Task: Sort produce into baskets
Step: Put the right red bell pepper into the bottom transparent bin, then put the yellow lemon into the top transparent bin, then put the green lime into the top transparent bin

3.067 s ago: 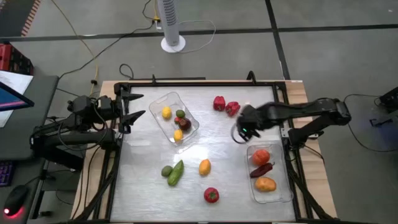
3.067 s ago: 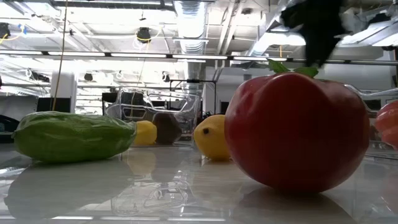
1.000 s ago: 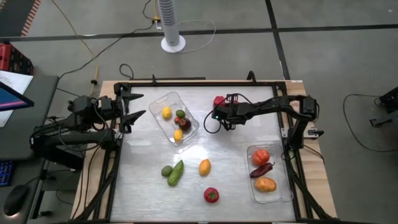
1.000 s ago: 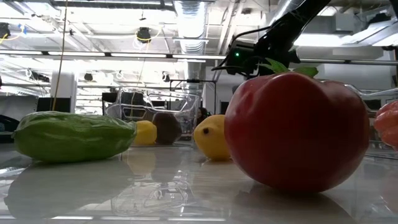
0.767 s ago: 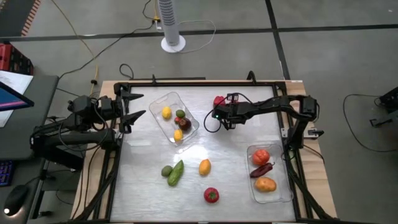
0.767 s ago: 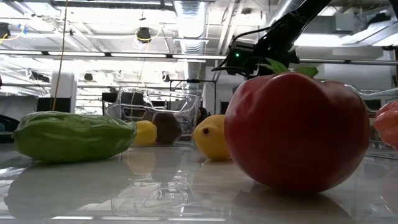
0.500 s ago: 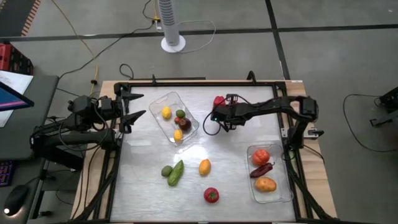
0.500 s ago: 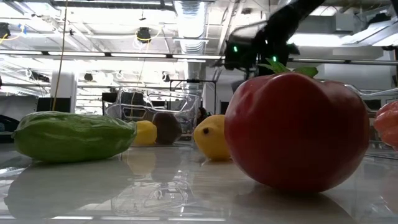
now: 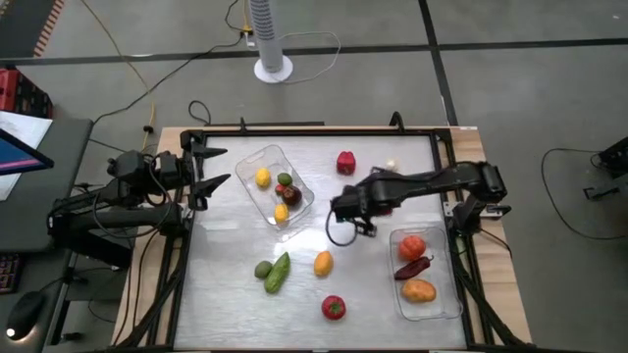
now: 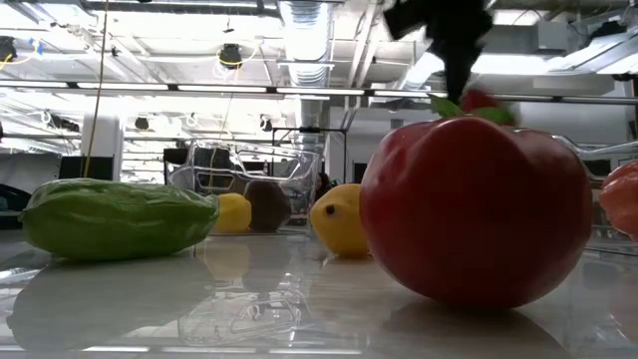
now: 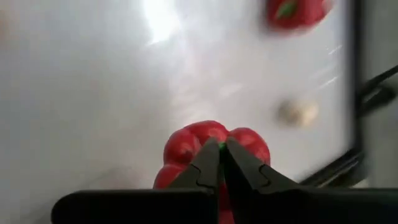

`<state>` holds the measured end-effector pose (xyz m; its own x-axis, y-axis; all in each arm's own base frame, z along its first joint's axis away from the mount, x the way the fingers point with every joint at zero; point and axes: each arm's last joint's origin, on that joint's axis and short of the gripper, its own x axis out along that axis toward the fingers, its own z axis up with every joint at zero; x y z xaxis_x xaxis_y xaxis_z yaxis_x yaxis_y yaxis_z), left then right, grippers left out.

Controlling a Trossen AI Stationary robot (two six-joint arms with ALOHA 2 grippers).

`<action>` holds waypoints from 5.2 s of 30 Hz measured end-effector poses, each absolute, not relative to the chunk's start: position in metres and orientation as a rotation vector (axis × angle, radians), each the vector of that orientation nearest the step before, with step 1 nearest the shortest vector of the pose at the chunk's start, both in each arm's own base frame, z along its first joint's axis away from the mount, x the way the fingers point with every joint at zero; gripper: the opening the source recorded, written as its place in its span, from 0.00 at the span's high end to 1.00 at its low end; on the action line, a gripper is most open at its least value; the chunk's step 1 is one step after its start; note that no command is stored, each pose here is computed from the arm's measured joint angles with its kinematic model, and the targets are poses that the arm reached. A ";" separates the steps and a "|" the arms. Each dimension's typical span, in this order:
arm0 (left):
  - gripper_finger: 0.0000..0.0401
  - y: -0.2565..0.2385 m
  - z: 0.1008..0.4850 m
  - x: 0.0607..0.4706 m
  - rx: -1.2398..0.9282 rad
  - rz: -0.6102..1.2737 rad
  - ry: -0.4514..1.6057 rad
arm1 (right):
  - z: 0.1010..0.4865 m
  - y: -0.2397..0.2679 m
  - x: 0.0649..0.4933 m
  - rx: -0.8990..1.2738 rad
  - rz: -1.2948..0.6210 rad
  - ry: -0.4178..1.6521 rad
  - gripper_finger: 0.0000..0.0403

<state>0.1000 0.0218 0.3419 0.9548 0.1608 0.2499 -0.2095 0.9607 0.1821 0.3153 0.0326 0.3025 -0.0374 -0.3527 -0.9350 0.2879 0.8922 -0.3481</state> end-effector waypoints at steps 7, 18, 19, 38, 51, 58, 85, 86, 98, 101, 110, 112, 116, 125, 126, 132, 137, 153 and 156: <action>0.33 0.022 0.342 0.100 0.182 0.186 -0.237 | 0.332 0.084 0.286 0.253 -0.318 1.516 0.89; 0.33 0.022 0.342 0.100 0.183 0.186 -0.237 | 0.348 0.104 0.237 0.402 -0.420 1.428 0.79; 0.33 0.022 0.342 0.100 0.183 0.186 -0.237 | 0.346 0.104 0.235 0.409 -0.435 1.431 0.76; 0.33 0.022 0.342 0.100 0.183 0.186 -0.237 | 0.294 0.111 0.318 0.310 -0.146 1.222 0.39; 0.33 0.022 0.342 0.100 0.184 0.186 -0.237 | 0.216 0.107 0.395 0.119 0.149 1.299 0.39; 0.33 0.022 0.342 0.100 0.188 0.187 -0.235 | 0.215 0.108 0.405 0.040 0.221 1.271 0.39; 0.33 0.022 0.342 0.100 0.189 0.187 -0.235 | 0.222 0.105 0.414 -0.047 0.213 1.162 0.10; 0.33 0.022 0.342 0.100 0.189 0.187 -0.235 | 0.222 0.105 0.414 -0.070 0.213 1.169 0.07; 0.33 0.022 0.342 0.100 0.189 0.187 -0.235 | 0.195 0.111 0.404 -0.285 0.280 1.189 0.11; 0.33 0.022 0.342 0.100 0.189 0.187 -0.235 | 0.186 0.112 0.409 -0.314 0.295 1.185 0.14; 0.33 0.022 0.341 0.100 0.198 0.188 -0.231 | 0.157 0.108 0.412 -0.368 0.303 1.274 0.31; 0.33 0.022 0.341 0.100 0.198 0.188 -0.232 | 0.158 0.104 0.412 -0.360 0.294 1.276 0.35; 0.33 0.022 0.341 0.100 0.198 0.188 -0.232 | 0.171 0.092 0.412 -0.343 0.257 1.260 0.40; 0.33 0.022 0.342 0.100 0.191 0.188 -0.238 | 0.247 0.040 0.418 -0.307 0.018 0.933 0.34; 0.33 0.022 0.342 0.100 0.191 0.188 -0.238 | 0.257 0.034 0.420 -0.293 -0.001 0.870 0.34; 0.33 0.022 0.342 0.100 0.191 0.187 -0.239 | 0.290 -0.007 0.435 -0.252 -0.122 0.564 0.33; 0.33 0.022 0.342 0.100 0.192 0.187 -0.238 | 0.270 -0.036 0.447 -0.205 -0.090 0.556 0.30; 0.33 0.027 0.328 0.125 0.122 0.205 -0.029 | 0.282 -0.026 0.392 -0.234 -0.234 0.743 0.11; 0.33 0.020 0.329 0.153 0.111 0.052 0.047 | 0.276 -0.020 0.364 -0.279 -0.269 0.701 0.17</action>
